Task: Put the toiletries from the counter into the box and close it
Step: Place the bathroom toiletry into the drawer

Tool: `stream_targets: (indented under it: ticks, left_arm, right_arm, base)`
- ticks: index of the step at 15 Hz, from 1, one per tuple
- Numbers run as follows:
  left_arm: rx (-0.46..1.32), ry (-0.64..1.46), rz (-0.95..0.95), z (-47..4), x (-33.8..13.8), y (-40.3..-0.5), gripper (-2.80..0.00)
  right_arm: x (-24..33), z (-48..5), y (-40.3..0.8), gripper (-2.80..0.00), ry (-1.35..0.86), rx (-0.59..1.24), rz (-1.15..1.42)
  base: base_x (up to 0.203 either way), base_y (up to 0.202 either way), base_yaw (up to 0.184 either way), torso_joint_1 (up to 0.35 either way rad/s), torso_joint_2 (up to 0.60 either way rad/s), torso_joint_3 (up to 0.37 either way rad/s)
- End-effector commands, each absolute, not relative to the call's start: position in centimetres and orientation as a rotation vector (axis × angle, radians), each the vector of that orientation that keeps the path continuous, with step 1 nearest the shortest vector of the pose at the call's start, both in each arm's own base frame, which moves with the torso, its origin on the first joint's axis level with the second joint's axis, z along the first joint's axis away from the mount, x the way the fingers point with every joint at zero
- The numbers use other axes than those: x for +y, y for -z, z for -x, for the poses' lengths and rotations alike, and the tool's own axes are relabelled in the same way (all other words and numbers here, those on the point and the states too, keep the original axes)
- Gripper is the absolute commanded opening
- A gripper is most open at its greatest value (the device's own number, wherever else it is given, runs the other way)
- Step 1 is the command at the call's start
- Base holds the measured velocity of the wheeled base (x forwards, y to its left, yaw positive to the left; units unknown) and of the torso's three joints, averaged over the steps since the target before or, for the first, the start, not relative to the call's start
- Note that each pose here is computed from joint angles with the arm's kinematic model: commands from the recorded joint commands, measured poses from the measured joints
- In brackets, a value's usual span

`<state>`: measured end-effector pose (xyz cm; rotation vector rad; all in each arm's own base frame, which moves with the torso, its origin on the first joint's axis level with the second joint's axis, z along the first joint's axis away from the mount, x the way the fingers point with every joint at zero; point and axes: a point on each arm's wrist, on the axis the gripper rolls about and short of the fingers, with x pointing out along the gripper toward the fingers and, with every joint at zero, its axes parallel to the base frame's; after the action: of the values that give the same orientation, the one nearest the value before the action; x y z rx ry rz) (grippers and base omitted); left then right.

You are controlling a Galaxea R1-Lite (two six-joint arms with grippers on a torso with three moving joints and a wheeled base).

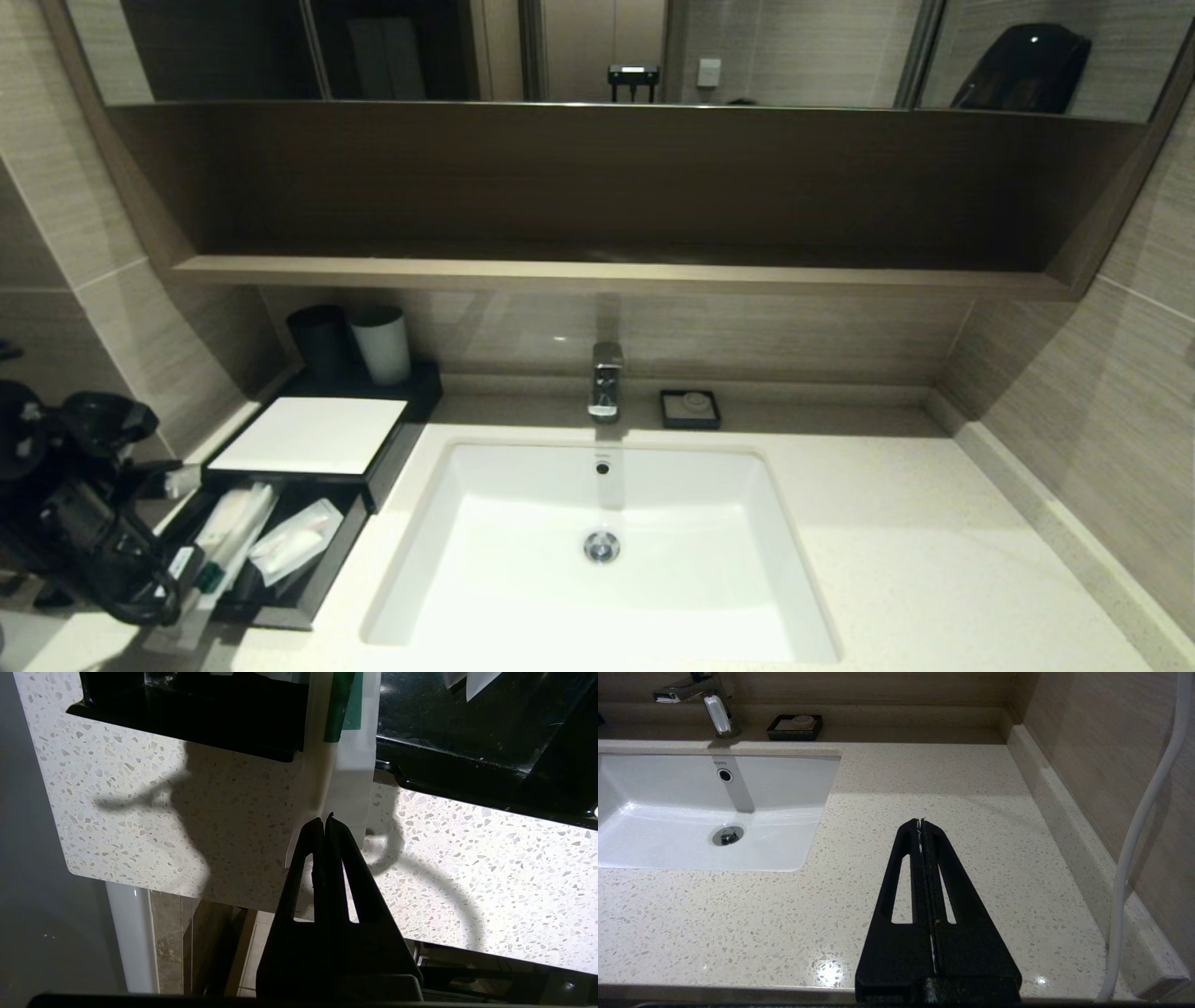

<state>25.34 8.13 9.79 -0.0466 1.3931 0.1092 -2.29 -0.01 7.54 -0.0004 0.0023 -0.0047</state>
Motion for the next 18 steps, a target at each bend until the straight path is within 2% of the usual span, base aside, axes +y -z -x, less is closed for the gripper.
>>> stream_targets:
  ticks: [1, 18]
  left_arm:
    - [1.404, -0.106, 0.048, -25.4, 8.2, -9.5, -2.80]
    - [1.369, -0.107, 0.049, -26.6, 8.5, -8.5, -2.80]
  right_arm:
    - [0.0, 2.3, -7.6, -2.80, 0.005, 0.001, 0.002]
    - [0.0, 2.3, -7.5, -2.80, 0.005, 0.003, 0.001]
  base:
    - [0.000, 0.000, 0.000, 0.000, 0.00, 0.000]
    - [0.000, 0.000, 0.000, 0.000, 0.00, 0.000]
